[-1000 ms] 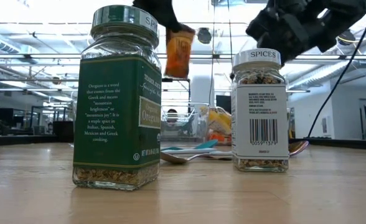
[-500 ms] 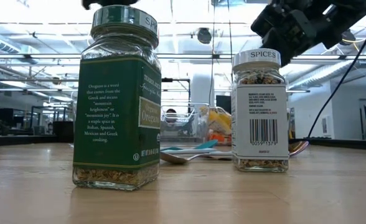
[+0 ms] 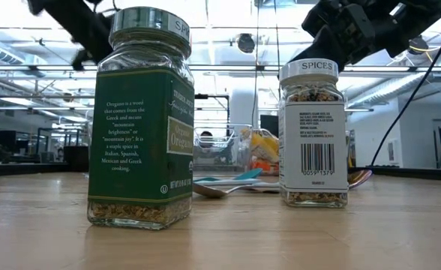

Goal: Pick & Place Food Item
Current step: Put the orange seasoning bag into the left transparent bin

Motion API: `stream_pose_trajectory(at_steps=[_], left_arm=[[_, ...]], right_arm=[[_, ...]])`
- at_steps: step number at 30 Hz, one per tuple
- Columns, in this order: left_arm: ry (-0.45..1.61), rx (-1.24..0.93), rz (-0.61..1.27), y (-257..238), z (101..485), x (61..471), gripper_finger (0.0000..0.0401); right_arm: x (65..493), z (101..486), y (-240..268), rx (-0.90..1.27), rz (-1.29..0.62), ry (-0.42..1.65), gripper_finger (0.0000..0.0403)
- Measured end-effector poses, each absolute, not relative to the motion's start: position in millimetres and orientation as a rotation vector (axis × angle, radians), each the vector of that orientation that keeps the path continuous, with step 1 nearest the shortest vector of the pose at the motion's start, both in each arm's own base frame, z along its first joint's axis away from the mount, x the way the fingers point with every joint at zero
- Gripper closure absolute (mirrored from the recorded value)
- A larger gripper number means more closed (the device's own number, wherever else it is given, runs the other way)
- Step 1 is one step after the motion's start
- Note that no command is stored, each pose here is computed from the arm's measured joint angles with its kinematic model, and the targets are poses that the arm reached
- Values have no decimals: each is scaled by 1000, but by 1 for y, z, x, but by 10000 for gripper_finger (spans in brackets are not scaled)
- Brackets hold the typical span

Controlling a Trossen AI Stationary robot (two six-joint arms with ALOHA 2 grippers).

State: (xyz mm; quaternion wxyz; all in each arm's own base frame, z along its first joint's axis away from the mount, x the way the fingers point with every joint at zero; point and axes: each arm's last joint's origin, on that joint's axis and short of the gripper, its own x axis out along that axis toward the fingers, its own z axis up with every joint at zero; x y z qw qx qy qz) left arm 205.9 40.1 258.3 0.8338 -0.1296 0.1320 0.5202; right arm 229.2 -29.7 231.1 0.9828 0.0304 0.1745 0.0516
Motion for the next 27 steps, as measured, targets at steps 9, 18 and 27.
stream_pose_trajectory(at_steps=[9, 18, 27], left_arm=[[254, -380, 1023, 62, 222, 225, 399], [266, -410, 975, 67, 210, 240, 400], [242, -446, 974, 67, 208, 243, 399]], right_arm=[[229, 232, -30, 56, 104, 343, 222], [229, 232, -30, 55, 104, 344, 222], [229, 232, -30, 55, 104, 344, 221]])
